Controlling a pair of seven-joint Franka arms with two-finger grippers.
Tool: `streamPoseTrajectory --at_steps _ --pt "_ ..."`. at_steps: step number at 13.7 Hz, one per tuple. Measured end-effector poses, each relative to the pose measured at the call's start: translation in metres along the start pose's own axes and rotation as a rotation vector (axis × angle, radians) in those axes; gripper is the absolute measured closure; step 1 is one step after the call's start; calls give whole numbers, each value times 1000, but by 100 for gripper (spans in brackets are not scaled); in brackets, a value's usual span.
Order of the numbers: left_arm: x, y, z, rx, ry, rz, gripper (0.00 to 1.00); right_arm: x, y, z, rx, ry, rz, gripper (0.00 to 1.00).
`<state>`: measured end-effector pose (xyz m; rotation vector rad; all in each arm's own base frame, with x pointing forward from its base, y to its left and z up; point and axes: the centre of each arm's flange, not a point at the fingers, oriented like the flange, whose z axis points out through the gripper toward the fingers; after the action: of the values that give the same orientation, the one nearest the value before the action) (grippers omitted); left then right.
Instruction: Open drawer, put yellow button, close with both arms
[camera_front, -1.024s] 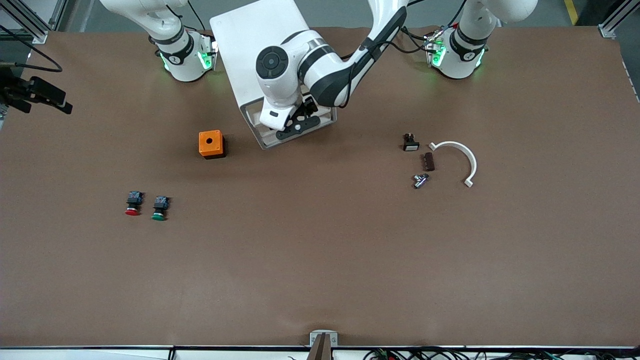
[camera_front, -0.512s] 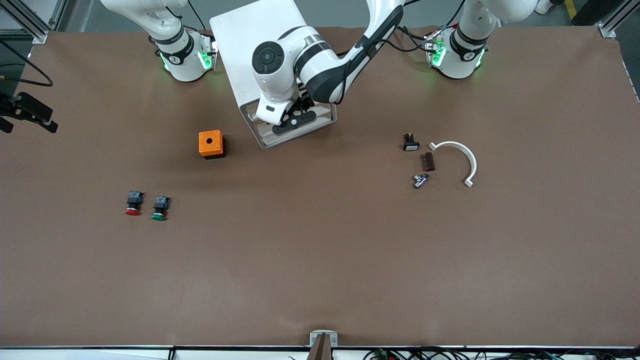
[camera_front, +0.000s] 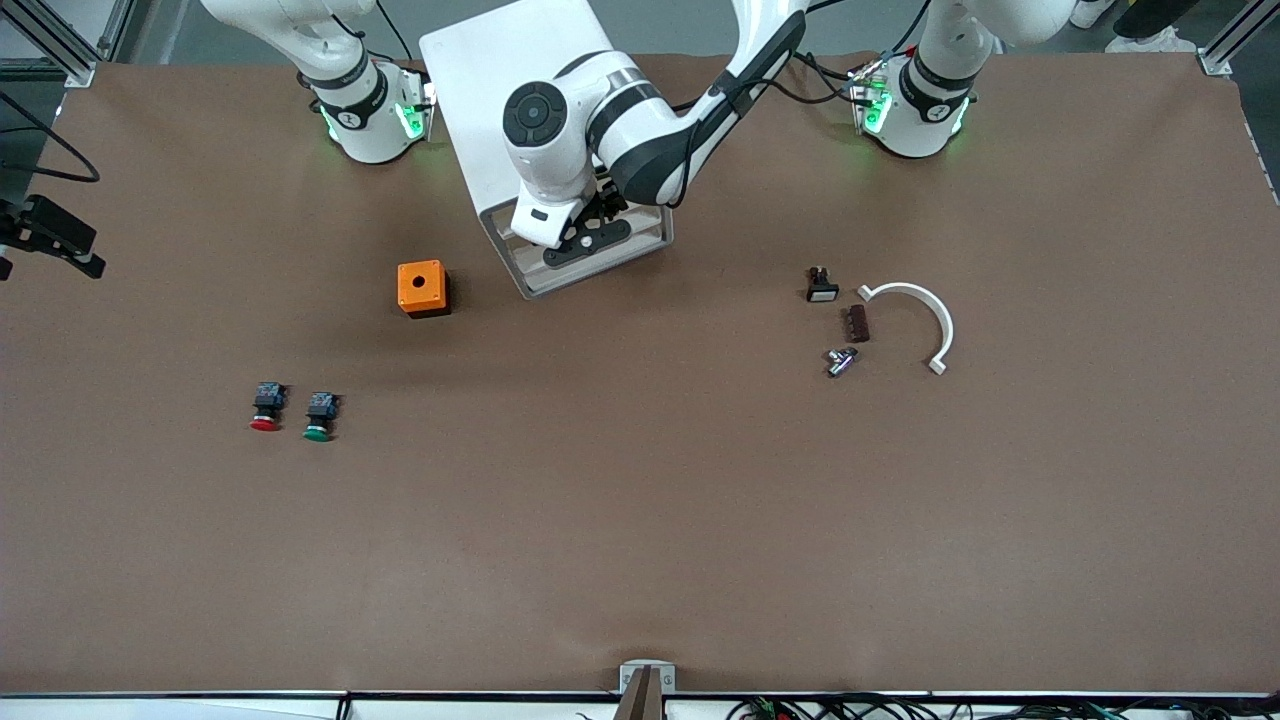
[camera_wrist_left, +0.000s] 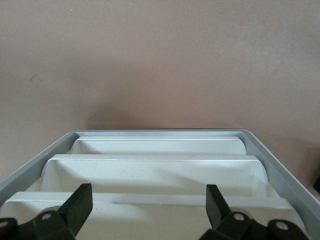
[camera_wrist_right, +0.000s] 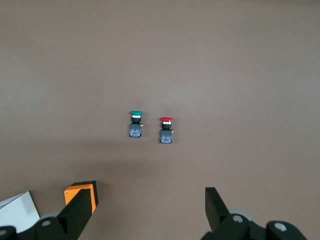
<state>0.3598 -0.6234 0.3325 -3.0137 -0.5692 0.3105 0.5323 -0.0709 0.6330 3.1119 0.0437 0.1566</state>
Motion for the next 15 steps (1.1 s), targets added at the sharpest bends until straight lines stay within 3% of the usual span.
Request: streamPoseTrajectory --at_steps 3,9,12,15 --pt "42 -10 -20 -24 -4 -41 0 2 -5 -11 -3 23 -10 0" --pt "199 -80 -96 -128 7 -128 0 0 -10 -17 1 -2 11 0" --pt "266 -123 -114 -116 83 -173 0 2 -24 -18 3 1 60 0" --pt "304 -162 -145 -129 144 -230 0 4 -36 -16 4 -2 55 0"
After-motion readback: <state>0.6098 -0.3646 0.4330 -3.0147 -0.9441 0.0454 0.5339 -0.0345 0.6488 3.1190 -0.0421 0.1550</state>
